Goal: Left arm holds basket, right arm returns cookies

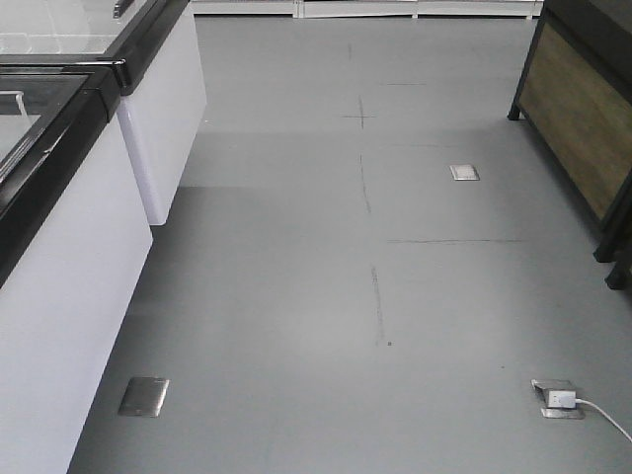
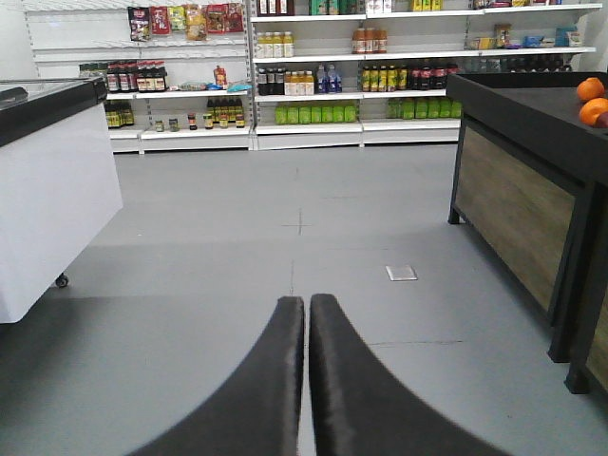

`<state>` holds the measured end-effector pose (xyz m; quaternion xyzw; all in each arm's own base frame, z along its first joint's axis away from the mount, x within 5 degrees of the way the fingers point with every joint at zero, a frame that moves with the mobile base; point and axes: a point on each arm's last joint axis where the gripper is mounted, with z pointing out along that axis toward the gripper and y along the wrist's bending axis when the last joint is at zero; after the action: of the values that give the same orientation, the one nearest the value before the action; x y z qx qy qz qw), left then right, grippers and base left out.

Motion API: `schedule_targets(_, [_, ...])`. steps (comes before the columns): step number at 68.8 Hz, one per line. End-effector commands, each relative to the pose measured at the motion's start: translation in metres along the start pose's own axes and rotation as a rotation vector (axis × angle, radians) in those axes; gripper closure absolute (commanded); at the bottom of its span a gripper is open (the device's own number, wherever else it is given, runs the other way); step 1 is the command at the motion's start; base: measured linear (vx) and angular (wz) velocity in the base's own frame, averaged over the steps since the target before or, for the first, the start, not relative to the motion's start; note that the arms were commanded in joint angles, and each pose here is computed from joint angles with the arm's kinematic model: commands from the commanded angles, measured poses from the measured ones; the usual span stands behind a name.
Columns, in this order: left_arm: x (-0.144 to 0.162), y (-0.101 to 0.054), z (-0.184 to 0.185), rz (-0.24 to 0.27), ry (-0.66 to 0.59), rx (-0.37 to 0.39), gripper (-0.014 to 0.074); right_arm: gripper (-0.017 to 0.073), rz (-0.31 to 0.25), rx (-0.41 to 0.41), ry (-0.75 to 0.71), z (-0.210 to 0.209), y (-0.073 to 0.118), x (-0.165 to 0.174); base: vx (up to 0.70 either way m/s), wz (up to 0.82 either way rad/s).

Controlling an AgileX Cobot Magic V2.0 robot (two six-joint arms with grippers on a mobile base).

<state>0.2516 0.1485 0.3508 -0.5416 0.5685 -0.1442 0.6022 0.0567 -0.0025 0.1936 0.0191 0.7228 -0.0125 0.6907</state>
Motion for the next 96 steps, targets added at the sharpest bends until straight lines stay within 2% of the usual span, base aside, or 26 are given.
schedule_targets(1, [-0.012, -0.016, 0.002, 0.005, -0.067, 0.062, 0.008, 0.0563, -0.008, 0.006, -0.082, -0.001, 0.0, -0.006, 0.0, 0.0])
schedule_targets(13, [-0.013, -0.016, 0.016, 0.013, -0.066, 0.054, 0.008, 0.0563, -0.008, 0.006, -0.082, -0.001, 0.0, -0.006, 0.0, 0.0])
schedule_targets(27, [-0.013, -0.017, 0.031, 0.059, -0.056, 0.042, 0.0082, 0.0563, -0.008, 0.006, -0.082, -0.001, 0.0, -0.006, 0.0, 0.0])
schedule_targets(39, [-0.012, -0.017, 0.042, 0.067, -0.036, 0.03, 0.013, 0.0563, -0.008, 0.006, -0.081, -0.001, 0.0, -0.006, 0.0, 0.0])
schedule_targets(58, [-0.005, -0.006, 0.056, 0.058, -0.008, -0.009, 0.0282, 0.0563, -0.008, 0.006, -0.081, -0.001, 0.0, -0.006, 0.0, 0.0])
schedule_targets(73, [0.001, 0.002, 0.066, 0.058, 0.026, -0.044, 0.0536, 0.0563, -0.008, 0.006, -0.081, -0.001, 0.0, -0.006, 0.0, 0.0])
schedule_targets(77, [0.002, 0.003, 0.066, 0.052, 0.028, -0.047, 0.0603, 0.0563, -0.008, 0.006, -0.081, -0.001, 0.0, -0.006, 0.0, 0.0])
schedule_targets(91, [-0.003, -0.001, 0.064, -0.046, -0.009, -0.026, 0.0601, 0.0563, -0.008, 0.006, -0.081, -0.001, 0.0, -0.006, 0.0, 0.0])
schedule_targets(96, [-0.006, -0.004, 0.061, -0.057, -0.034, -0.007, 0.0601, 0.0563, -0.008, 0.006, -0.081, -0.001, 0.0, -0.006, 0.0, 0.0])
